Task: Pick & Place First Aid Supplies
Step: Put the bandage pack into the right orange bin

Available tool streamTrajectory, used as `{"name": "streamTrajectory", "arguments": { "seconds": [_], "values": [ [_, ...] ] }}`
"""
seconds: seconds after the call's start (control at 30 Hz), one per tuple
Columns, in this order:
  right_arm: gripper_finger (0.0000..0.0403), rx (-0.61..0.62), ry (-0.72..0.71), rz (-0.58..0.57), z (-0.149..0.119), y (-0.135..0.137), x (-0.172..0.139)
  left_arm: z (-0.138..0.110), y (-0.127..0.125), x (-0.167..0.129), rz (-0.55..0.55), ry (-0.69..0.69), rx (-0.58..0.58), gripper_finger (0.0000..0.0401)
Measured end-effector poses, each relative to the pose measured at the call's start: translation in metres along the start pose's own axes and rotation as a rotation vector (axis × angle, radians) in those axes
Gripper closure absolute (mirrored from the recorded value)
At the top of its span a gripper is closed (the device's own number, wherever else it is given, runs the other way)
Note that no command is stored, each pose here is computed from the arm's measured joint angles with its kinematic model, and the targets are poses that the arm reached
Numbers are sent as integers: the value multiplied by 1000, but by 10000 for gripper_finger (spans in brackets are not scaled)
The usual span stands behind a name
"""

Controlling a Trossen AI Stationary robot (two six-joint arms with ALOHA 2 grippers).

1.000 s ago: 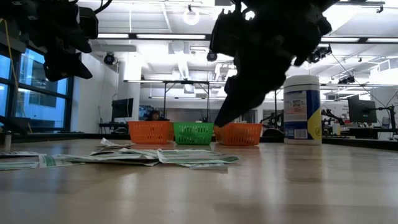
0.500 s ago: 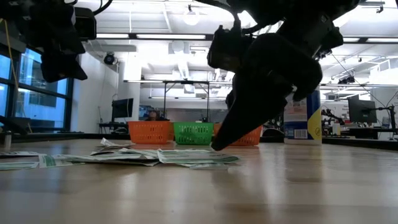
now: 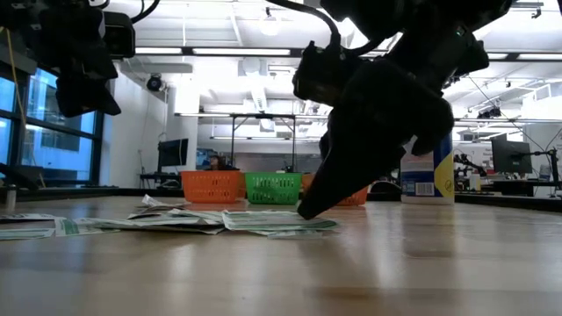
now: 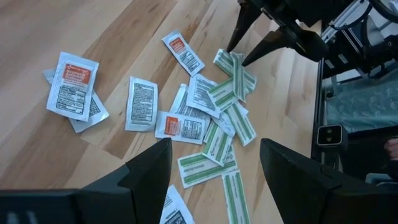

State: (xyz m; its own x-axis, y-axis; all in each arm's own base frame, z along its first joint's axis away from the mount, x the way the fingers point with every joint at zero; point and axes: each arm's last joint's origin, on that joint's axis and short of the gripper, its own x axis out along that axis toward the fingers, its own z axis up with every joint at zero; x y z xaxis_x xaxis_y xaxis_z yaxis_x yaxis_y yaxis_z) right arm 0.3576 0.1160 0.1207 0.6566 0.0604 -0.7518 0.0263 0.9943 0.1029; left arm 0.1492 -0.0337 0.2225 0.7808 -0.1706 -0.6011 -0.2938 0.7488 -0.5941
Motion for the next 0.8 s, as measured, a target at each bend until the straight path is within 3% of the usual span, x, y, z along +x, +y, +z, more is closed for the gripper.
{"name": "streamTrajectory", "arguments": {
  "seconds": [0.4, 0.73, 0.8],
  "values": [
    [266, 2, -24, -43, -9, 10, 11, -1, 1, 0, 6, 14, 0, 161],
    [389, 53, -23, -46, -8, 9, 8, -1, 1, 0, -2, 22, 0, 161],
    [398, 55, -25, -41, -7, 9, 6, -1, 1, 0, -2, 22, 0, 161]
  ]
}}
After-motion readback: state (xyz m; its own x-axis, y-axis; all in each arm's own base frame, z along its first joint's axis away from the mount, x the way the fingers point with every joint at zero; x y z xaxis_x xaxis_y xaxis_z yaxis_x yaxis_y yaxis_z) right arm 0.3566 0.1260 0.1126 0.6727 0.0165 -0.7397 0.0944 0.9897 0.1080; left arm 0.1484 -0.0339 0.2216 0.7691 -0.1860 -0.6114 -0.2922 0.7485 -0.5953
